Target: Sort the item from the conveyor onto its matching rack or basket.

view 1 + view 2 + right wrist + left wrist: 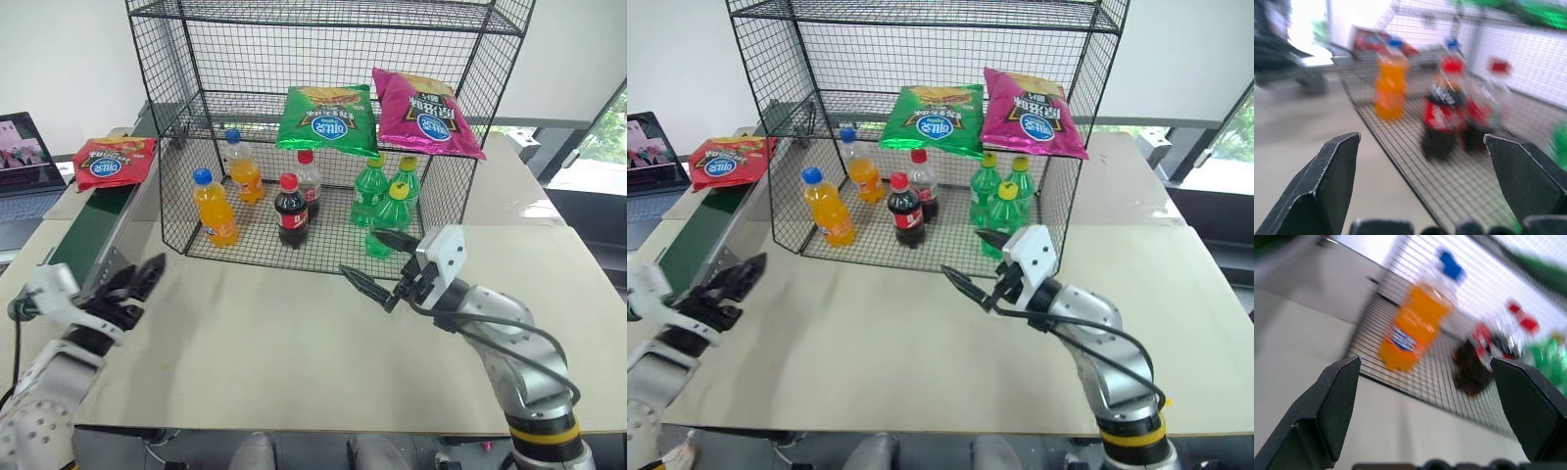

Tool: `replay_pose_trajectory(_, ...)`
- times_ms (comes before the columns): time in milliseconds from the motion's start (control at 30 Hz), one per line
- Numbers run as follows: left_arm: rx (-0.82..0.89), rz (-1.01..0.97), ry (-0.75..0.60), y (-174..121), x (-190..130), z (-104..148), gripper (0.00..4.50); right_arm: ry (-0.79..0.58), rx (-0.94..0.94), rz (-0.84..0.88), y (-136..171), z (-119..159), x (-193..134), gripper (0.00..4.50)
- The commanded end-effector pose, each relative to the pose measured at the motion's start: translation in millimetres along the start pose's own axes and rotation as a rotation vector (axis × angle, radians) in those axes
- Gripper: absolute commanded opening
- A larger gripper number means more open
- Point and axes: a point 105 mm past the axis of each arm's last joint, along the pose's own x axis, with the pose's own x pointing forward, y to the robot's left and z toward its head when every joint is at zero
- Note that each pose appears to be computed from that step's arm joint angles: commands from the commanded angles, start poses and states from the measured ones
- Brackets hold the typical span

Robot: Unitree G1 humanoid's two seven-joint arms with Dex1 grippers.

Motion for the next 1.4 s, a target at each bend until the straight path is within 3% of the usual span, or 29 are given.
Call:
replay_pose_trajectory(33, -0.158, 0.105, -0.151, 12, -21, 29, 4.49, -0.070, 0.019, 0.187, 19, 16, 15, 4.50)
replay_pose_trajectory(233, -0.354, 0.232, -0.286, 40, -47, 50, 4.49, -0.148, 0.024, 0.306, 21, 33, 34, 4.50)
replay_pose_trajectory(600, -0.507, 0.285, -0.292, 62, -43, 47, 4.49, -0.214, 0.013, 0.420, 34, 51, 48, 4.50)
replay_pose_trajectory(933, -0.499, 0.276, -0.264, 61, -38, 41, 4.49, -0.235, 0.014, 0.435, 35, 61, 51, 4.50)
replay_pose_trajectory(1167, -0.487, 0.273, -0.265, 61, -35, 43, 4.49, -0.315, 0.042, 0.538, 44, 78, 45, 4.50)
replay_pose_trajectory(1400, -0.481, 0.276, -0.264, 62, -35, 43, 4.49, -0.313, 0.021, 0.585, 46, 78, 46, 4.50)
